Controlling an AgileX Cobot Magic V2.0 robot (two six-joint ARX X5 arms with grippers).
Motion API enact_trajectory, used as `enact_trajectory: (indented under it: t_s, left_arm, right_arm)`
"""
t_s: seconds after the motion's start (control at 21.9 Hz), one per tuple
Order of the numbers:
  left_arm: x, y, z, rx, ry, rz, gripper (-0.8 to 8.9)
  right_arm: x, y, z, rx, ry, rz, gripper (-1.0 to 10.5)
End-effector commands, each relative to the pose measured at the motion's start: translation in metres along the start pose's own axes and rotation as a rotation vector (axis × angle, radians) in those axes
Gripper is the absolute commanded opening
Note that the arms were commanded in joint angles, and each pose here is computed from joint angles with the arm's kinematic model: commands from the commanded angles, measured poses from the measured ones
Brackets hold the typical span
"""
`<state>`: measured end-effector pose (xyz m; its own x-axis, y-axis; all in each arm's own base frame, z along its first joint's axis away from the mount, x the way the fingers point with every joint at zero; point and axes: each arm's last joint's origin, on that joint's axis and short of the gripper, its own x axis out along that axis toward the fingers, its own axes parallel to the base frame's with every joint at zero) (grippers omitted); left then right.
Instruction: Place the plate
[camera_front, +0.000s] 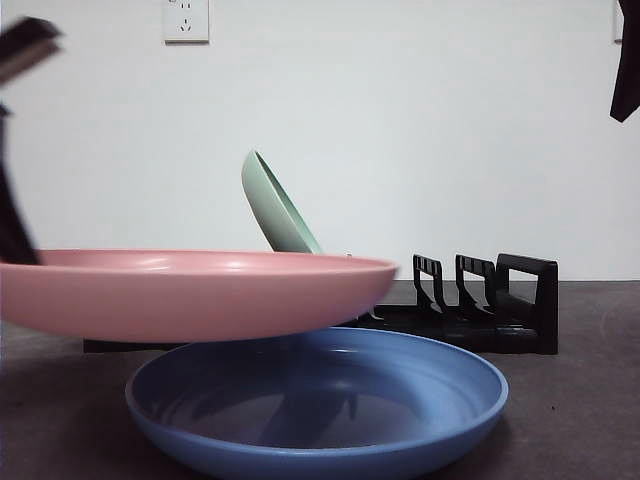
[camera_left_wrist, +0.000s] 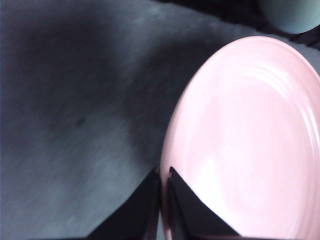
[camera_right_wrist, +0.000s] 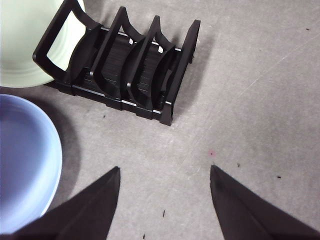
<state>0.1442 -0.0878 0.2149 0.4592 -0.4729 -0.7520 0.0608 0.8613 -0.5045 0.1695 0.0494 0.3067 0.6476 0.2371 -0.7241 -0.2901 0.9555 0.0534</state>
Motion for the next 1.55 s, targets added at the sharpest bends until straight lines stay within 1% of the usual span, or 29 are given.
enact_trajectory:
  t_s: [0.05,0.32,0.68,0.87,0.91,1.0,1.05,1.23,1.28,1.41,1.55]
  left_arm:
    - [0.016,-0.009,0.004,-0.006,-0.004,-0.006,0.07]
    - [0.049,-0.018,0.002,0.008,0.050,0.006,0.07]
    - [0.069,-0.025,0.000,0.022,0.010,0.046,0.08]
    - [0.074,-0.023,-0.001,0.025,0.024,0.069,0.11]
    - [0.074,-0.023,-0.002,0.027,0.024,0.067,0.54]
    - [0.073,-0.024,-0.001,0.028,0.017,0.060,1.80]
    - [0.072,-0.025,0.000,0.028,0.013,0.055,2.20]
    - [0.054,-0.032,0.004,0.033,-0.024,0.023,2.29]
    - [0.044,-0.033,0.007,0.041,-0.057,0.034,2.29]
    - [0.005,-0.033,0.016,0.129,-0.185,0.092,2.29]
    - [-0.043,-0.026,0.020,0.243,-0.270,0.118,2.29]
  right_arm:
    - [-0.001,0.001,0.002,-0.012,-0.010,0.004,2.8]
    - [-0.001,0.001,0.002,-0.011,-0.006,0.004,2.8]
    - [0.000,0.001,0.001,-0.009,-0.002,0.004,2.8]
    - [0.000,0.001,0.002,-0.009,-0.002,0.004,2.8]
    - [0.000,0.001,0.002,-0.009,-0.003,0.004,2.8]
    - [0.000,0.001,0.002,-0.009,-0.003,0.004,2.8]
    - [0.000,0.001,0.002,-0.009,-0.003,0.004,2.8]
    - [0.000,0.001,0.002,-0.008,-0.003,0.004,2.8]
    - [0.000,0.001,0.002,0.000,-0.002,0.005,2.8]
    - [-0.001,0.001,0.001,0.011,-0.002,0.013,2.8]
    - [-0.001,0.002,0.001,0.011,-0.001,0.043,2.8]
